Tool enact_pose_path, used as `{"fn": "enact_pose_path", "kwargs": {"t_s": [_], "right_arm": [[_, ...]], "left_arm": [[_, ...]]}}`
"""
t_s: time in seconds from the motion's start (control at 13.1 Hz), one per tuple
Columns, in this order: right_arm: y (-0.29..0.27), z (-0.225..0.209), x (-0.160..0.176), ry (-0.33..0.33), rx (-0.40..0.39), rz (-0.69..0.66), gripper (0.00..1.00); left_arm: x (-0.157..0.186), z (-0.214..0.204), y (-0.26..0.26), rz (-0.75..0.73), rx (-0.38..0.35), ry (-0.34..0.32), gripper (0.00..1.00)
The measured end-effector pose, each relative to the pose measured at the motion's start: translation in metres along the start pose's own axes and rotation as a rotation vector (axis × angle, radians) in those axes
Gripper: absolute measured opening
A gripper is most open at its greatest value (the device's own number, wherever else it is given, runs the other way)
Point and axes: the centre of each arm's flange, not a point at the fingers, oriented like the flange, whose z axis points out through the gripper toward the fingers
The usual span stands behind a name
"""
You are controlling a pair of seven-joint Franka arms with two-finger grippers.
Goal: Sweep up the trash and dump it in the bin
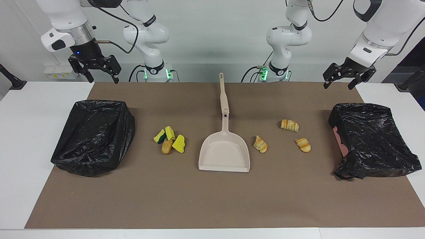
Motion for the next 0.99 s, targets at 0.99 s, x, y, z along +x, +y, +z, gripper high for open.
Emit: {"fn": "enact_pose_path", "kwargs": {"t_s": [0.99], "right_arm": [[0.002, 0.003, 0.000, -0.007, -0.012, -0.048, 1.00]], "left_arm": [[0.006, 0.043, 0.060, 0.167, 0.001, -0.035, 1.00]]}}
